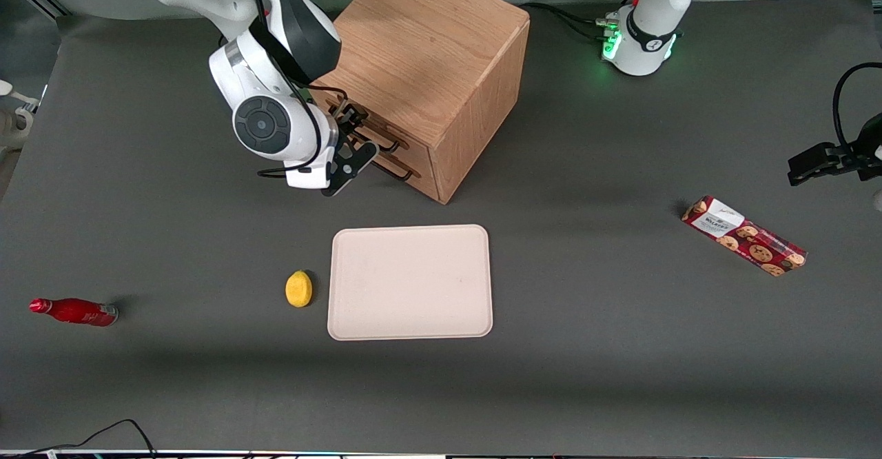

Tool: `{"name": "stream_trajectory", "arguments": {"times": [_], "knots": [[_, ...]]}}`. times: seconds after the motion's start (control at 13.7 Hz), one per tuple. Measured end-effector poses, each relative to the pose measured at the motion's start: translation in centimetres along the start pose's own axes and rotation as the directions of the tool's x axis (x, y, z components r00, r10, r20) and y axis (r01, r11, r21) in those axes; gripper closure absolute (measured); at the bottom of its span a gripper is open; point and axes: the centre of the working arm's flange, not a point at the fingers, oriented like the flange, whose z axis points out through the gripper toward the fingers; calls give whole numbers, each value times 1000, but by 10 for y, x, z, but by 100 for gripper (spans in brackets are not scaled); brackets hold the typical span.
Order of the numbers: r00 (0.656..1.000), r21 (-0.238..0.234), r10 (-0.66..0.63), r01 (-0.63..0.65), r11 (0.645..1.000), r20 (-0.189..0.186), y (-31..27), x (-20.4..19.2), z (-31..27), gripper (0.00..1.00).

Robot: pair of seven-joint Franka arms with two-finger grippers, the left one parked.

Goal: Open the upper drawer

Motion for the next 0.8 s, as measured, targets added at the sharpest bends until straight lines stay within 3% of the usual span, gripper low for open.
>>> {"name": "stream_trajectory", "arguments": {"times": [0.8], "knots": [[1000,1,7,-7,1000,-1,6,5,15,0]]}}
